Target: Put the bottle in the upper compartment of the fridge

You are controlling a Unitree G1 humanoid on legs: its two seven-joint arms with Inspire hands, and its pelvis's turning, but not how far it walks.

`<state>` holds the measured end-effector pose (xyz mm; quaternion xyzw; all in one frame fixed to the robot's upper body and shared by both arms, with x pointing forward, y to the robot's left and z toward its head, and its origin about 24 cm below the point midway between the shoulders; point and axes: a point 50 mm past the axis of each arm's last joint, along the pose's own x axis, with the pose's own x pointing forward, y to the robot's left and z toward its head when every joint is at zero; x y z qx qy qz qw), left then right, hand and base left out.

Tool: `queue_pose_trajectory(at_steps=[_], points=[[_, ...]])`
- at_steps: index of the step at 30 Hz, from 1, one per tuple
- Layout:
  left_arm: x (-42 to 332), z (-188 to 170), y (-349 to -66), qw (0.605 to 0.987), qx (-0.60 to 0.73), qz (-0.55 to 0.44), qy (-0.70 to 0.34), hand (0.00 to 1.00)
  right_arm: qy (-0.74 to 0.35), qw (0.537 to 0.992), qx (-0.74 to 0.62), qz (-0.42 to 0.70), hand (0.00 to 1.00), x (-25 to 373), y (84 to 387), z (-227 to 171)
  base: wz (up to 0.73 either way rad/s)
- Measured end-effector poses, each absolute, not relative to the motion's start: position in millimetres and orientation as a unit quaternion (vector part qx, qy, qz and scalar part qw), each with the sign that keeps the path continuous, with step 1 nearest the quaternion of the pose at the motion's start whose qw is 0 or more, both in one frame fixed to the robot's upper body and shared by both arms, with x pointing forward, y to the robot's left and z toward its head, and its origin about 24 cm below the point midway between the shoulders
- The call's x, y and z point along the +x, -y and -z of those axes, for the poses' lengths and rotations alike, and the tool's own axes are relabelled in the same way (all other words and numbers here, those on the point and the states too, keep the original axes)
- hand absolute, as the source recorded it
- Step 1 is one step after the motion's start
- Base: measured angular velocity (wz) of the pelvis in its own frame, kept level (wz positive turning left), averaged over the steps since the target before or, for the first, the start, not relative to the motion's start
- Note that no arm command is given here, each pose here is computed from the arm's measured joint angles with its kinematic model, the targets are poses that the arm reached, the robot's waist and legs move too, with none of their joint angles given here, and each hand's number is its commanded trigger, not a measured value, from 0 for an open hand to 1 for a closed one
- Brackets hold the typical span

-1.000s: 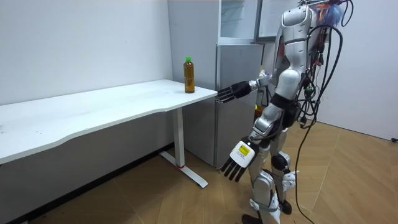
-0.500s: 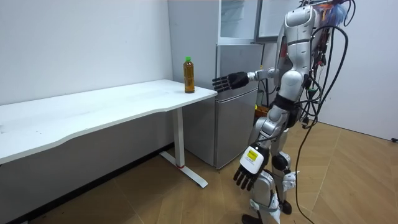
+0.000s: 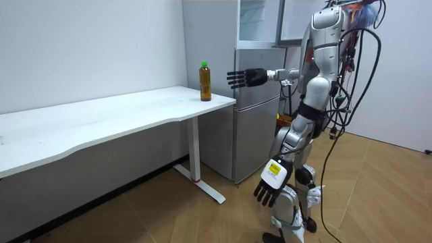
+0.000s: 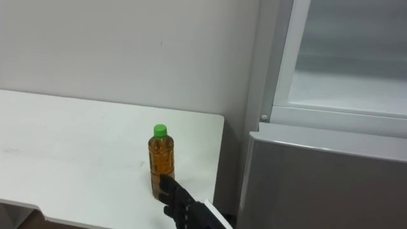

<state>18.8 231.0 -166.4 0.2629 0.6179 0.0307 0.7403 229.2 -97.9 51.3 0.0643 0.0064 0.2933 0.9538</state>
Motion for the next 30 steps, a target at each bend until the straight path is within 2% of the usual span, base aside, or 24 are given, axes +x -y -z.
queue_pose_trajectory(at_steps=[10,23,30], points=[[15.6,166.5,-232.2,0.737,0.255,-0.024,-0.626,0.00,0.081,0.964,0.069,-0.242,0.00,249.7,115.7,-94.9,0.00],[16.0,166.6,-233.4,0.733,0.250,-0.023,-0.632,0.00,0.084,0.976,0.061,-0.193,0.00,252.1,125.2,-98.4,0.00],[13.6,166.3,-235.8,0.722,0.259,-0.013,-0.642,0.00,0.095,0.982,0.056,-0.156,0.00,271.3,127.3,-108.5,0.01]])
